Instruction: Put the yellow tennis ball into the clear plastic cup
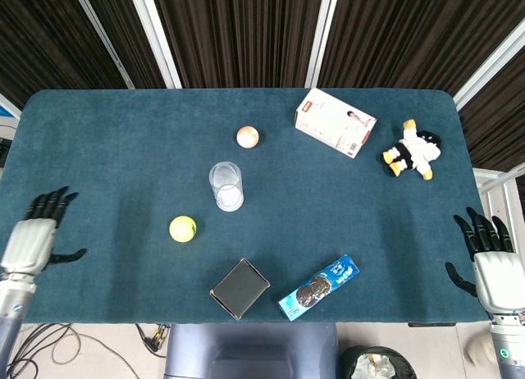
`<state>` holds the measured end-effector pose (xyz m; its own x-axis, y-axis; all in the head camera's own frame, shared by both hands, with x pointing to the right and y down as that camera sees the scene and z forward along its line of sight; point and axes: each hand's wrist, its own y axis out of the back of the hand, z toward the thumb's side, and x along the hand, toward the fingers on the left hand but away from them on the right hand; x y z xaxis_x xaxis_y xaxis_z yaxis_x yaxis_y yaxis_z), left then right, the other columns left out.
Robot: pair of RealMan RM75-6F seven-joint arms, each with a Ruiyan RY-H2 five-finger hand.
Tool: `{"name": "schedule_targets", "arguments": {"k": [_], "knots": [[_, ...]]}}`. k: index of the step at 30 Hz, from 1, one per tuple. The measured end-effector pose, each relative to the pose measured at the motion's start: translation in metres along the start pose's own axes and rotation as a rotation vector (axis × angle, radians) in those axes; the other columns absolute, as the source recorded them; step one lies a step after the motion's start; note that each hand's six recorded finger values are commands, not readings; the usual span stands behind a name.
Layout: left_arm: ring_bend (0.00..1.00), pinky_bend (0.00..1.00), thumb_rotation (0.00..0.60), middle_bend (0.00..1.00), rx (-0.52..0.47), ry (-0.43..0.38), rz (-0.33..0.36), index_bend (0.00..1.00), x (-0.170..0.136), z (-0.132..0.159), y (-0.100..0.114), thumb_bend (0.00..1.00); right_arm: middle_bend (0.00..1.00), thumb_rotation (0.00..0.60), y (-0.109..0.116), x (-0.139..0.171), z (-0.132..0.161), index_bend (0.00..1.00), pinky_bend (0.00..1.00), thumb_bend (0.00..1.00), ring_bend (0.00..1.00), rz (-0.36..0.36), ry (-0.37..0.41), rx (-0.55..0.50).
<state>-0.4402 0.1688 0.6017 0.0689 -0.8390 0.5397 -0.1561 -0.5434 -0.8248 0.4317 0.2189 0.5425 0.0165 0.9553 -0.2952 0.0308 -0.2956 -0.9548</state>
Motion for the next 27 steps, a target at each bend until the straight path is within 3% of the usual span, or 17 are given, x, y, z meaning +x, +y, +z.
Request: {"name": "schedule_targets", "arguments": {"k": [7,12,18,23,27], "knots": [[0.00,0.00,0.600,0.02,-0.077,-0.105,-0.208,0.10,0.049,0.052,-0.021,0.01,0.04,0.600,0.003,0.000,-0.003,0.13,0.01,0.35,0.10,-0.008,-0.012,0.000],[0.00,0.00,0.600,0.04,-0.168,-0.154,-0.307,0.10,0.067,0.091,-0.040,0.01,0.03,0.600,0.005,0.001,-0.005,0.13,0.01,0.35,0.10,-0.014,-0.017,-0.002],[0.03,0.01,0.600,0.06,-0.198,-0.200,-0.331,0.10,0.082,0.121,-0.056,0.01,0.04,0.600,0.007,0.001,-0.007,0.13,0.01,0.35,0.10,-0.020,-0.024,-0.005],[0.09,0.10,0.600,0.10,-0.140,-0.217,-0.330,0.11,0.091,0.134,-0.067,0.01,0.03,0.600,0.008,0.001,-0.009,0.13,0.01,0.35,0.10,-0.024,-0.029,-0.007],[0.10,0.10,0.600,0.11,-0.088,-0.221,-0.303,0.13,0.097,0.142,-0.072,0.01,0.04,0.600,0.009,0.001,-0.010,0.13,0.01,0.35,0.10,-0.025,-0.031,-0.008]]}}
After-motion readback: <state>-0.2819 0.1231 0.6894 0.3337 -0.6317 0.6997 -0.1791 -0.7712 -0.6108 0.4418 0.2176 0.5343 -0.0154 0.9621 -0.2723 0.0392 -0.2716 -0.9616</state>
